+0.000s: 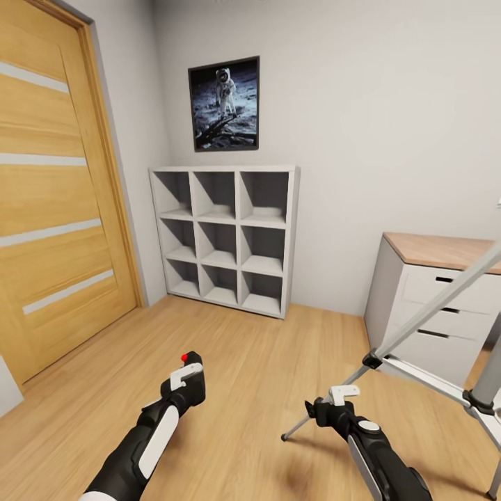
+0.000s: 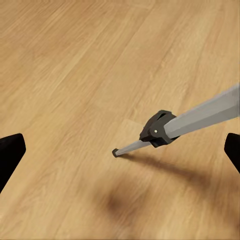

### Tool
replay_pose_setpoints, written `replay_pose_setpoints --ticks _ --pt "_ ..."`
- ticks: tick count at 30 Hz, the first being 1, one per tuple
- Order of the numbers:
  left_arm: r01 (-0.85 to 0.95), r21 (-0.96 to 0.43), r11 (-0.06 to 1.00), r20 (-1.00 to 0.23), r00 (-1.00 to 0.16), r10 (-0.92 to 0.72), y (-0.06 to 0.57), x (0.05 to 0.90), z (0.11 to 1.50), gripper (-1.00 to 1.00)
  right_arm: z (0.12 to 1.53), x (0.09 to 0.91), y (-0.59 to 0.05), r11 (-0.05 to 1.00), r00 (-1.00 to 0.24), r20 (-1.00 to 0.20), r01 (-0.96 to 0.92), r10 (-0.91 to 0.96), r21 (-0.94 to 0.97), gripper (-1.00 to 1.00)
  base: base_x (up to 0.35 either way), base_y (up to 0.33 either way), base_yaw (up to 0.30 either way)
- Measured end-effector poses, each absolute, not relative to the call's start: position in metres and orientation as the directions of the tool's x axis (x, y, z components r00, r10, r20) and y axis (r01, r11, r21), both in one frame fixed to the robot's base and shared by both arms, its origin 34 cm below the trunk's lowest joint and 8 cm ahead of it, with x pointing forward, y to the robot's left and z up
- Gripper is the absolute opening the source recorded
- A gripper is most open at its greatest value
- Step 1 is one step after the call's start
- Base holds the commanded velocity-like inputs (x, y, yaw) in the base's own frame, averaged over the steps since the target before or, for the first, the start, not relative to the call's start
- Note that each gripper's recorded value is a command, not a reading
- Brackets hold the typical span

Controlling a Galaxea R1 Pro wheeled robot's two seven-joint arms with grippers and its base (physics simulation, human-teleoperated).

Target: Attach the digital camera to the camera tripod in the bedroom.

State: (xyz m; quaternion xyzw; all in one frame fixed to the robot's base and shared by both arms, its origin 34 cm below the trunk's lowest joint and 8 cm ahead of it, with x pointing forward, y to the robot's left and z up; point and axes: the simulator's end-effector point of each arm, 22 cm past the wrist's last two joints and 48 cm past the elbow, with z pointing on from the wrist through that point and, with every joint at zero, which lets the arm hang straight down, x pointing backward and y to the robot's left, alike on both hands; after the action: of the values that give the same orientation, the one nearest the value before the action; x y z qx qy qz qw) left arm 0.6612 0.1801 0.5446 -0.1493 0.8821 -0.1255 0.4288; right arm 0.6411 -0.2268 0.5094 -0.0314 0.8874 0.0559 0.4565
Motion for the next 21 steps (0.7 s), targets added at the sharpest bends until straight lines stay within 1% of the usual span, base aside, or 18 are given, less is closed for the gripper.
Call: replay_pose_setpoints --ticks 6,12,17,18,21 --pt "-0.197 -0.307 0.931 -0.662 -0.658 -0.358 0.189 0.642 0.511 -1.0 0.506 0.637 -0.232 0.994 -0.604 -0.797 -0.094 -0.005 0.064 1.0 0.0 0.0 0.0" --pt "-0.242 -0.249 0.938 -0.601 -0.721 -0.346 0.207 0.617 0.479 -1.0 0.482 0.618 -0.244 0.996 -0.666 -0.746 -0.068 -0.001 0.06 1.0 0.0 0.0 0.0" --pt "-0.285 -0.198 0.938 -0.55 -0.76 -0.347 0.227 0.591 0.451 -1.0 0.444 0.583 -0.253 0.997 -0.753 -0.658 -0.042 0.01 0.063 1.0 0.0 0.0 0.0" --pt "-0.301 -0.183 0.936 -0.541 -0.764 -0.352 0.232 0.583 0.442 -1.0 0.429 0.568 -0.254 0.997 -0.784 -0.621 -0.036 0.012 0.064 1.0 0.0 0.0 0.0" --pt "-0.325 -0.164 0.932 -0.537 -0.763 -0.36 0.241 0.573 0.434 -1.0 0.414 0.547 -0.256 0.997 -0.82 -0.573 -0.029 0.014 0.066 1.0 0.0 0.0 0.0"
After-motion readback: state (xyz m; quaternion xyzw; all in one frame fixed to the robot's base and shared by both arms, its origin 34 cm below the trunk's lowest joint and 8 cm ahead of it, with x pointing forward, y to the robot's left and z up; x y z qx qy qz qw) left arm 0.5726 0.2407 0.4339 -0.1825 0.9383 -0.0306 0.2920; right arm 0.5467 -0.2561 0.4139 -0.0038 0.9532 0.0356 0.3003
